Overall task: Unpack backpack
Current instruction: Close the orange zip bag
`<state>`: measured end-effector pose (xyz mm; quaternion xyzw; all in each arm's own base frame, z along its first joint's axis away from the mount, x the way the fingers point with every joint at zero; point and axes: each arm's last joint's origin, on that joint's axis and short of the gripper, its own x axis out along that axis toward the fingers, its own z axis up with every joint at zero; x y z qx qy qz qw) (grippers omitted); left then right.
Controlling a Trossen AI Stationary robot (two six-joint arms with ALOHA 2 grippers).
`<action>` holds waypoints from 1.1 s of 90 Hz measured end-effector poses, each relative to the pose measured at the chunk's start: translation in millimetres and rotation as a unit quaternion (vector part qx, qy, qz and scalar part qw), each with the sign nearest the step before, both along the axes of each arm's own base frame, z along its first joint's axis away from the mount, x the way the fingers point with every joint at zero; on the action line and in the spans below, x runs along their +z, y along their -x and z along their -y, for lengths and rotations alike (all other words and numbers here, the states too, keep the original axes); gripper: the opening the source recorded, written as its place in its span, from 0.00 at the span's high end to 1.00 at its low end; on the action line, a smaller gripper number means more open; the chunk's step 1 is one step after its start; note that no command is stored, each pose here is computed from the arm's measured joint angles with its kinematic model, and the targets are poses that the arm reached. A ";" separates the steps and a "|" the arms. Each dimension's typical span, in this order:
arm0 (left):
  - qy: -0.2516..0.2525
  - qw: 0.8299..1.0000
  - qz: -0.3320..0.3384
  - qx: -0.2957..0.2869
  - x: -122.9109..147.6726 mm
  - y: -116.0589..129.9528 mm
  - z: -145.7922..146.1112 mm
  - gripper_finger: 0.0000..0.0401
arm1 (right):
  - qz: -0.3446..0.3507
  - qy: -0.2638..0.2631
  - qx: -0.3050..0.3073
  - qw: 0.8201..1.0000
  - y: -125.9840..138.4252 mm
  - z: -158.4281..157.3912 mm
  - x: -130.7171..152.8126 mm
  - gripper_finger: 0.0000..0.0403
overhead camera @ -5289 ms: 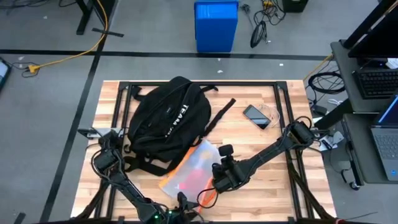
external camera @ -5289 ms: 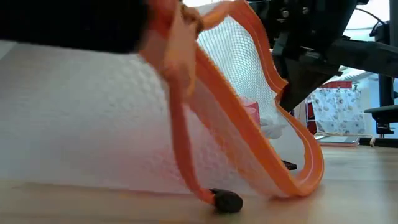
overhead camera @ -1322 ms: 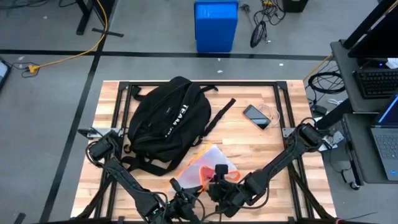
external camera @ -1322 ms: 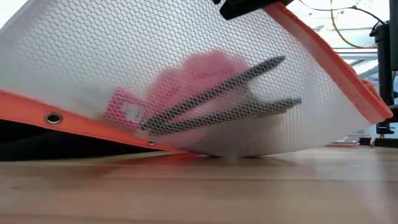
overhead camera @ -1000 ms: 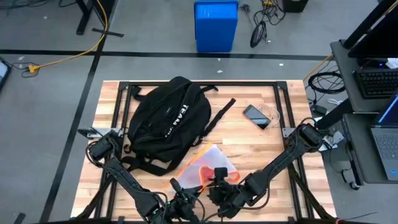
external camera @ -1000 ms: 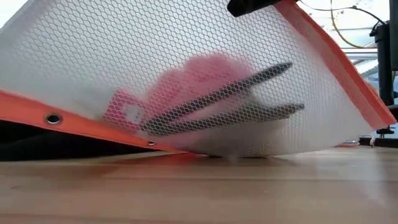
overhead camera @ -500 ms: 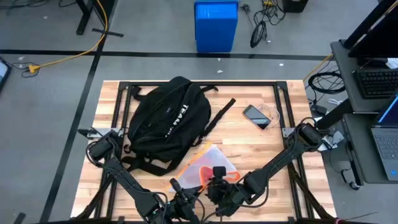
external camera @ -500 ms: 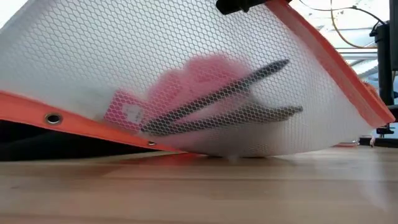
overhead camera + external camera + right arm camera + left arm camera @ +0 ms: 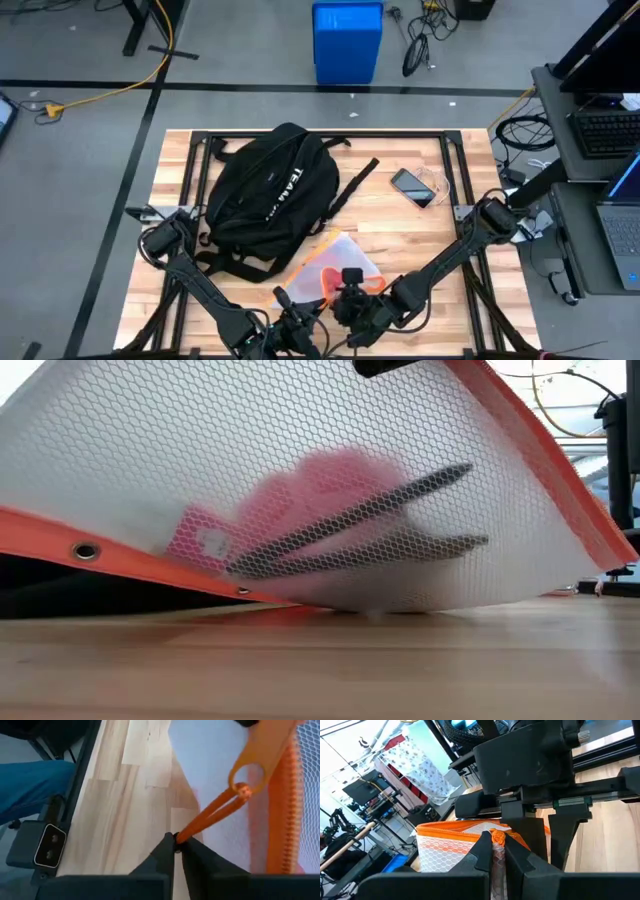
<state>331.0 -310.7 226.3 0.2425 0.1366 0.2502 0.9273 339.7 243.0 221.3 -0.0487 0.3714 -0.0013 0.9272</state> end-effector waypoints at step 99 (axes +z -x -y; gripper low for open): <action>-0.001 1.000 -0.001 -0.001 0.0 0.1 0.1 0.99 | -0.002 0.005 0.022 1.000 -13.4 -1.9 -19.7 1.00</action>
